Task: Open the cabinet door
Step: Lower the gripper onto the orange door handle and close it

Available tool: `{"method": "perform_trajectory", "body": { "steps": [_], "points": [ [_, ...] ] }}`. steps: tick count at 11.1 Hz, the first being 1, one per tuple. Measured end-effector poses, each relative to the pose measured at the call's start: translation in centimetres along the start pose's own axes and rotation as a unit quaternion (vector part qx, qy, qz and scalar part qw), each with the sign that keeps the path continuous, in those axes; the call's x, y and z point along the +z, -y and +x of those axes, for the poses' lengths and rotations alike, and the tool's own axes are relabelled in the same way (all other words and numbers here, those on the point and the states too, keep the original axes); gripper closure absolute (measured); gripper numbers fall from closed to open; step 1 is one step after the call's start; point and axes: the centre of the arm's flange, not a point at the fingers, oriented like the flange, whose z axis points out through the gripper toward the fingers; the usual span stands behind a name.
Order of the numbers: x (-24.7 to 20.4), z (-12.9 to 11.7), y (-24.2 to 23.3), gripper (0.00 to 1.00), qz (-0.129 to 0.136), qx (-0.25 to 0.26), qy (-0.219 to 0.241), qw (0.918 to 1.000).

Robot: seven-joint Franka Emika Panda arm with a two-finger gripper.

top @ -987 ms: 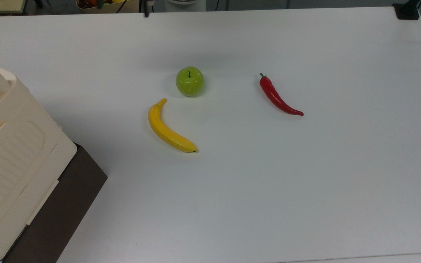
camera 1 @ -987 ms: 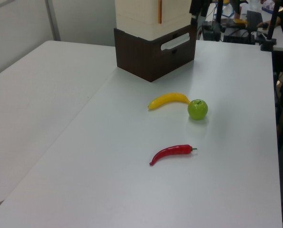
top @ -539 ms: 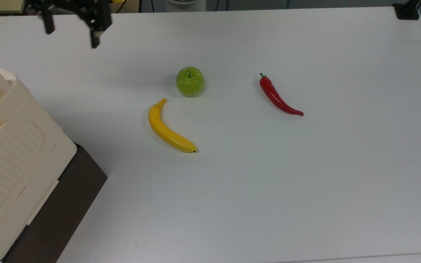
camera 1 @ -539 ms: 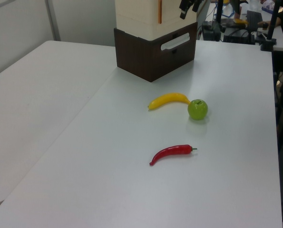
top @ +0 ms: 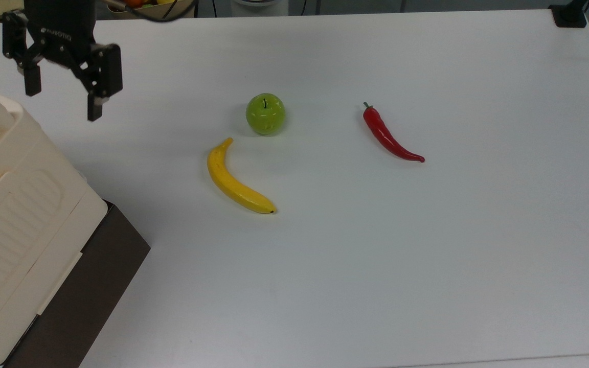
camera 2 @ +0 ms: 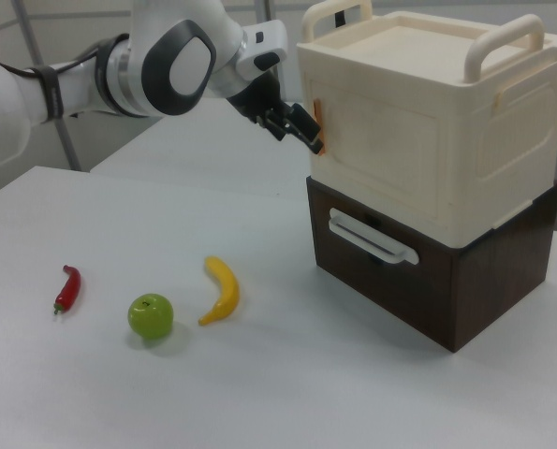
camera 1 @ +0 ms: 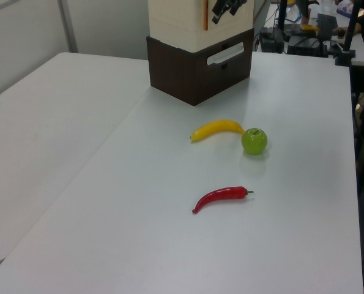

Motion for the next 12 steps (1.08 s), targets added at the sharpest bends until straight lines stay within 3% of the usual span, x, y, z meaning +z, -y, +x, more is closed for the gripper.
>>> {"method": "perform_trajectory", "body": {
  "steps": [4, 9, 12],
  "points": [
    [1.1, 1.2, 1.3, 0.05, -0.017, 0.035, -0.063, 0.9973],
    [1.5, 1.9, 1.6, 0.29, -0.022, 0.035, -0.072, 0.9966],
    [1.5, 1.9, 1.9, 0.30, -0.021, 0.033, -0.072, 0.9966]
  ]
}}
